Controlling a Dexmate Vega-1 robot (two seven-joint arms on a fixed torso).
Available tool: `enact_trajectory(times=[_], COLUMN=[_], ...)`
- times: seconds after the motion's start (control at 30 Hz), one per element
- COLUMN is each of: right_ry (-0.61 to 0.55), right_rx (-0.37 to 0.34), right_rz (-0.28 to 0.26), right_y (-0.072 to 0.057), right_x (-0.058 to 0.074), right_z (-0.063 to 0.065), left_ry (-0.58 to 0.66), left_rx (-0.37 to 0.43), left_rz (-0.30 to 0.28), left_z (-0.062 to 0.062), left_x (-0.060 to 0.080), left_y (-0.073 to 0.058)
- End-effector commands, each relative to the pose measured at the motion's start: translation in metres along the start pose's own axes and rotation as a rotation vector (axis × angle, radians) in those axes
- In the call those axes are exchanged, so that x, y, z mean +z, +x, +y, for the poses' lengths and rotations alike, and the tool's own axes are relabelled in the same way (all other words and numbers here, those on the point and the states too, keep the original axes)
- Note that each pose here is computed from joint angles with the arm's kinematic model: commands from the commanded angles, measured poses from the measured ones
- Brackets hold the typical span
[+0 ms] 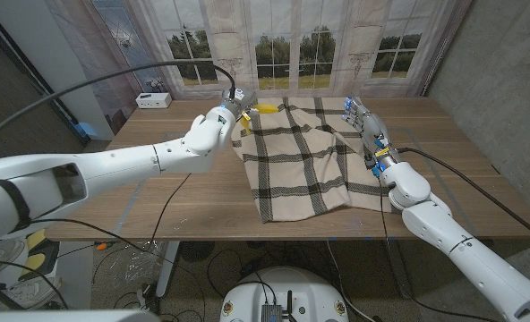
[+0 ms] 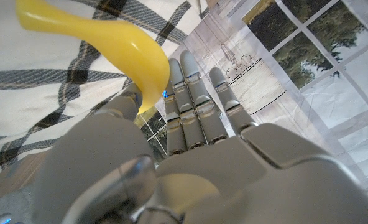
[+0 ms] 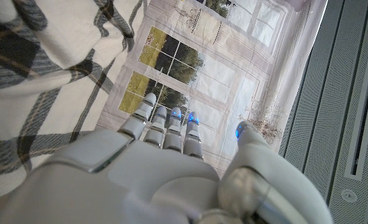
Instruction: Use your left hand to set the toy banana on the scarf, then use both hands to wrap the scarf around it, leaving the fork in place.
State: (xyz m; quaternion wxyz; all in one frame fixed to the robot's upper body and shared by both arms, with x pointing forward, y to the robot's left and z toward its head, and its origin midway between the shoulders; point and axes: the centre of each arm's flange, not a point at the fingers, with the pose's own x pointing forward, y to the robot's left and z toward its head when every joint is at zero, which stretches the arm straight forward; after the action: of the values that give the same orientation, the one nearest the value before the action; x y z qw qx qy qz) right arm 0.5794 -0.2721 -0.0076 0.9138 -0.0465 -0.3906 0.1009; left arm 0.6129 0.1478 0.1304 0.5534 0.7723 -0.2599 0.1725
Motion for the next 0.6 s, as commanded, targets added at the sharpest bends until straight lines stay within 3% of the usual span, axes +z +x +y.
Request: enact_trajectory(times=[0.03, 0.6], right_ry=[-0.026, -0.074], right_rx=[0.017, 0.03], right_rz=[-0.009, 0.011], right_y=[-0.002, -0.011], right_x=[0.007, 0.018], right_z=[0.006, 0.018], left_ry=[0.048, 0.056], left_rx=[0.035, 0.063], left_rz=[-0.153, -0.307], left_z=[-0.005, -0.011], left_x=[0.022, 0.053], left_y=[0.022, 0.048])
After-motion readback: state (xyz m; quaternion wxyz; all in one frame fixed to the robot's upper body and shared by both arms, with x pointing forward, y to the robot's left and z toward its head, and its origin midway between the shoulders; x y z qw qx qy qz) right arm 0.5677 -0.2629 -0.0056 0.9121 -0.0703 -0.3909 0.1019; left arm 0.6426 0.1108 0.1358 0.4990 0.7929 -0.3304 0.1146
